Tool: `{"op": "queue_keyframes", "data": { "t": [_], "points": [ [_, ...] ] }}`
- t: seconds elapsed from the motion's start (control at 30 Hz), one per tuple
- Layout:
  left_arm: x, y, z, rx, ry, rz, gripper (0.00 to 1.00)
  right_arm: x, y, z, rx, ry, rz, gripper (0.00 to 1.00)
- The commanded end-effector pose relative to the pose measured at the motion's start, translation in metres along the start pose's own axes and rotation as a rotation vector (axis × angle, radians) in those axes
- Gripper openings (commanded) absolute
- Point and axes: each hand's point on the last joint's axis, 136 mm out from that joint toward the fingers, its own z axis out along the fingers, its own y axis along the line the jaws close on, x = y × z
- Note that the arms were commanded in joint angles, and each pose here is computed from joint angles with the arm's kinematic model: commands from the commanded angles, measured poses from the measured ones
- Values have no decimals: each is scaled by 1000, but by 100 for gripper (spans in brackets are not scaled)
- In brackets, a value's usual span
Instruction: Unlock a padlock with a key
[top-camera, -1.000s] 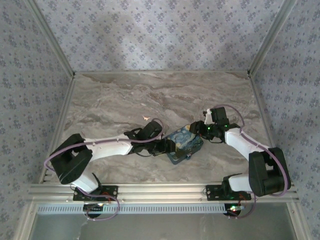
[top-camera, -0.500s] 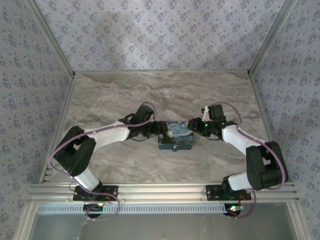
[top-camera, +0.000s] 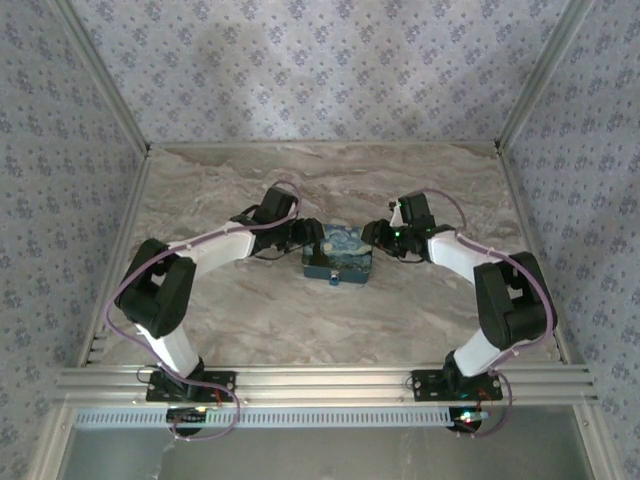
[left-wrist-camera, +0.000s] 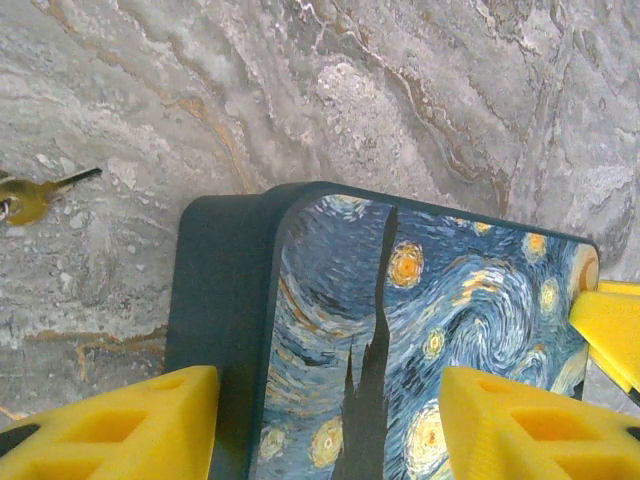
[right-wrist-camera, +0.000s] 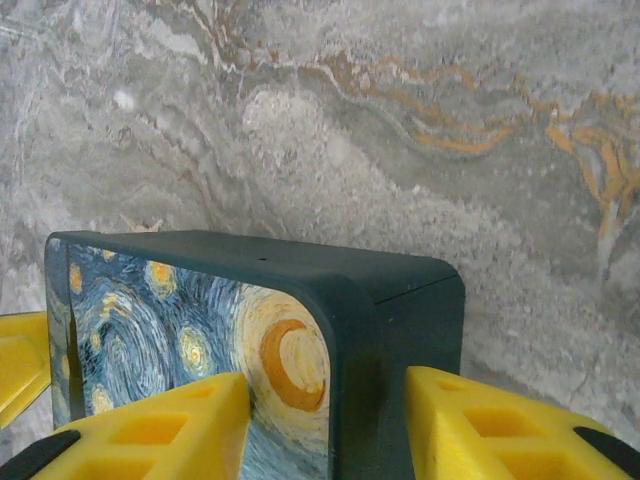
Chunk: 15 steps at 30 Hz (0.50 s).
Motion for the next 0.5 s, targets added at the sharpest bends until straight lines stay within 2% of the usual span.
{"op": "queue_keyframes", "data": {
  "t": [0.0,0.47],
  "points": [
    [-7,-18,-1,46,-3,32,59,-7,-5,9,44,0,9,47],
    [-10,-7,-10,27,-34,14,65,-14,-15,8,67,-21,15,52]
  ]
}}
